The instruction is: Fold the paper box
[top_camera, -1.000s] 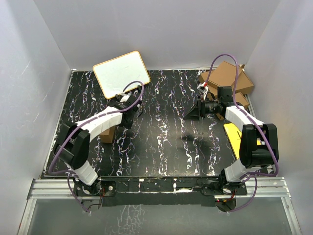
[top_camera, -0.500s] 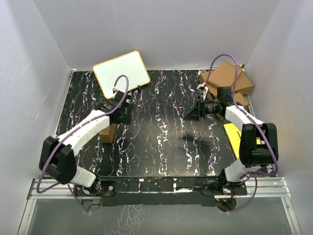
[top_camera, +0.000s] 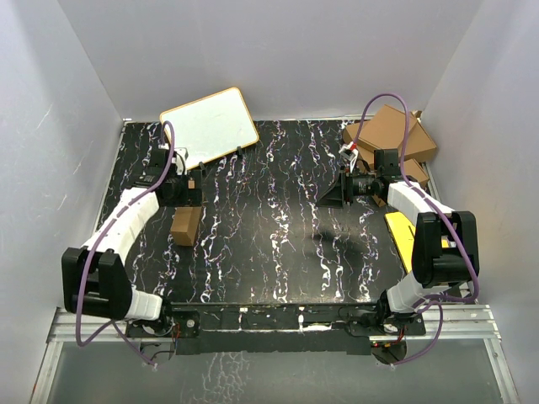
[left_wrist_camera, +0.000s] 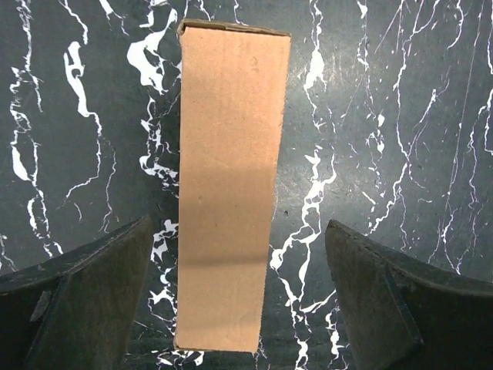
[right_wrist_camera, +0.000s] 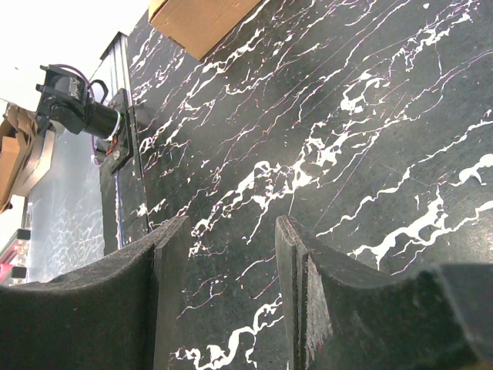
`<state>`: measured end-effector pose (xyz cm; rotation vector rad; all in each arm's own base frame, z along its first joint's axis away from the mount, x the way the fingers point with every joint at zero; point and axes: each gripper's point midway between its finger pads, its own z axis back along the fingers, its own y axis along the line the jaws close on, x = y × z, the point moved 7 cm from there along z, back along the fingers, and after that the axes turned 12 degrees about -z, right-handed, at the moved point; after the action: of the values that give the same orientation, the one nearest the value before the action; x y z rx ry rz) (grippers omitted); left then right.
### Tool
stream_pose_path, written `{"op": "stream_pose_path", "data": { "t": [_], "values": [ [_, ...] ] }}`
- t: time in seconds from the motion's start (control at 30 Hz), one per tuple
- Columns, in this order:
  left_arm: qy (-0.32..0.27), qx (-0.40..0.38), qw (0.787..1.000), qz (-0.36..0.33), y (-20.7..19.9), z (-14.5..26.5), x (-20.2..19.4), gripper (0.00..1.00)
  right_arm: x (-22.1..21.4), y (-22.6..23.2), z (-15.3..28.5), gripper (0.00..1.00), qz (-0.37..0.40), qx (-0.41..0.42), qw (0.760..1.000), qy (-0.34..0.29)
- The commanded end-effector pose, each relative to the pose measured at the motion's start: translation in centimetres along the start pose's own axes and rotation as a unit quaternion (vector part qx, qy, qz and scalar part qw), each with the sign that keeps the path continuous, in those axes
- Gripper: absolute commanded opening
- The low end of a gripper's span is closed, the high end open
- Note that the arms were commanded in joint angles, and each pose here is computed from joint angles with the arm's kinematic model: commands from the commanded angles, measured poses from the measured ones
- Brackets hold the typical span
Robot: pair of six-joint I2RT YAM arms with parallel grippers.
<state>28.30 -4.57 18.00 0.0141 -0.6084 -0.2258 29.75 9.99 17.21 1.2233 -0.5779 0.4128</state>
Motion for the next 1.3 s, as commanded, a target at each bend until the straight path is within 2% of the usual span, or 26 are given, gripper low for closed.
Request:
{"op": "stream_pose_path", "data": {
  "t": [0.0, 0.33, 0.4, 0.67, 0.87, 1.07, 1.27],
  "values": [
    [0.006, -0.033, 0.999, -0.004, 0.8, -0.8, -0.4, 0.89, 1.3, 0.2, 0.0, 0.52, 0.041, 0.016, 0.999, -0.007],
    [0.039, -0.068, 0.997, 0.006, 0.5, -3.0, -1.8, 0.73, 1.2, 0.1, 0.0, 0.52, 0.036, 0.015, 0.999, -0.006],
    [0.041, -0.071, 0.997, 0.008, 0.5, -3.1, -1.9, 0.62, 1.1, 0.0, 0.0, 0.52, 0.035, 0.016, 0.999, -0.005],
    [0.036, -0.033, 0.999, 0.013, 1.2, -2.3, -1.5, 0.35, 1.1, 0.0, -0.1, 0.52, 0.034, 0.016, 0.999, -0.005],
    [0.013, 0.033, 0.999, 0.012, 2.6, 0.2, -0.2, 0.31, 1.1, -0.1, -0.1, 0.52, 0.032, 0.016, 0.999, -0.003],
    [0.038, 0.099, 0.994, -0.014, 2.2, 0.7, -0.7, 0.31, 1.0, -0.2, -0.1, 0.52, 0.029, 0.015, 0.999, -0.003],
    [0.059, 0.174, 0.982, -0.041, 0.3, -0.2, -1.0, 0.31, 0.9, -0.5, -0.2, 0.52, 0.024, 0.015, 1.0, -0.001]
  ]
}}
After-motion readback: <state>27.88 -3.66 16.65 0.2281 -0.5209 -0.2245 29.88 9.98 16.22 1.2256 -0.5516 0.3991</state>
